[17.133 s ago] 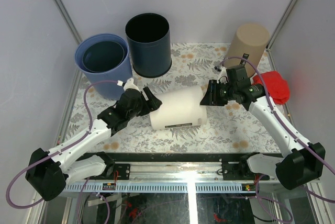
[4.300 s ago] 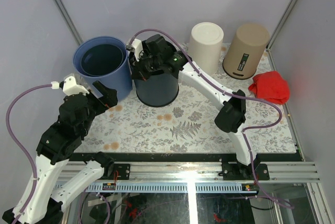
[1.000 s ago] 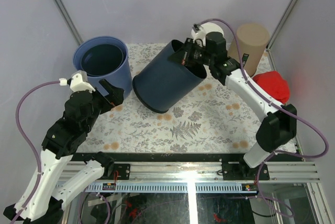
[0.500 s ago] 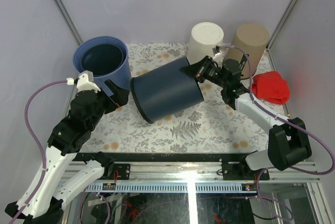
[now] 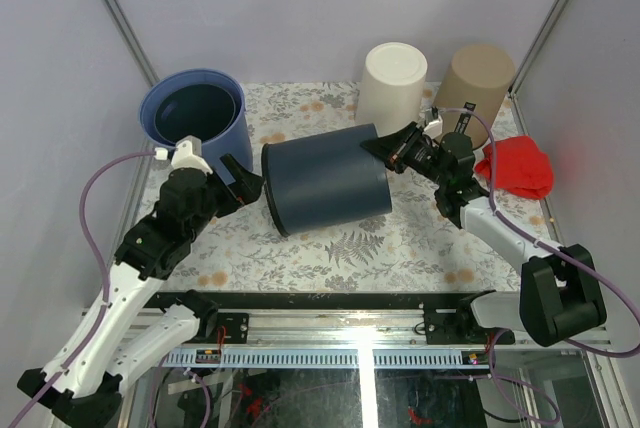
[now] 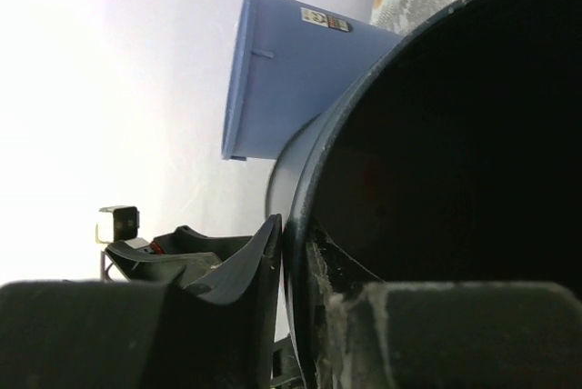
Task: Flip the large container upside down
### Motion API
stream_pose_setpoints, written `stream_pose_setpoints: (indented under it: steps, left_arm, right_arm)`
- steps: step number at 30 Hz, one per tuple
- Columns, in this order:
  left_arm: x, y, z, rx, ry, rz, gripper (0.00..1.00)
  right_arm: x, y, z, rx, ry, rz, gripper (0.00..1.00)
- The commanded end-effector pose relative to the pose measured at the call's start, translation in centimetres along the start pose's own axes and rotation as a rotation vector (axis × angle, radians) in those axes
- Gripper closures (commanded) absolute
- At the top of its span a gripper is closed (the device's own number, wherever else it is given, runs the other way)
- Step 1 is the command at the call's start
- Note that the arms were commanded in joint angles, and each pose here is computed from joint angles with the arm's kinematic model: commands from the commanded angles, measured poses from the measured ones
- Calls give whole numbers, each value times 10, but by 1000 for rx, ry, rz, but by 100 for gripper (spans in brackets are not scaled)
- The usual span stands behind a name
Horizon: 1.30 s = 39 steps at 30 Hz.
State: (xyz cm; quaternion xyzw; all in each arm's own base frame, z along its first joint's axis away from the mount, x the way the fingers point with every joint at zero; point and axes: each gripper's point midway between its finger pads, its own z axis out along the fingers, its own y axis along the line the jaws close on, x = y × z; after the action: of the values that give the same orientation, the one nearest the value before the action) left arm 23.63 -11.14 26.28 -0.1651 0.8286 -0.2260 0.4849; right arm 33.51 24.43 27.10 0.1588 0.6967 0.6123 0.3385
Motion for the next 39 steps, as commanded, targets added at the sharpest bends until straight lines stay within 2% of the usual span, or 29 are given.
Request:
stream_pose_setpoints:
  steps: [1, 8, 14, 18, 21, 23, 29, 39]
  left_arm:
    - [1, -24, 11, 116, 5, -41, 0]
    - [15, -36, 31, 156, 71, -63, 0]
    - [17, -42, 39, 169, 91, -58, 0]
    - [22, -42, 48, 158, 110, -50, 3]
    - [23, -43, 54, 152, 122, -41, 14]
    - [23, -43, 57, 141, 125, -35, 16]
    - [18, -46, 60, 126, 115, -16, 17]
    - [24, -59, 65, 103, 127, 47, 31]
  right_arm:
    - [6, 1, -8, 22, 26, -80, 77]
    - [10, -22, -10, 158, 89, -110, 70]
    - [11, -35, -12, 254, 143, -170, 59]
    - [4, -47, -21, 379, 154, -253, 57]
    - [-1, -53, -31, 459, 155, -306, 56]
    - [-4, -55, -36, 491, 155, -341, 55]
    - [-1, -47, -51, 508, 169, -389, 54]
    - [25, -37, -71, 515, 280, -390, 53]
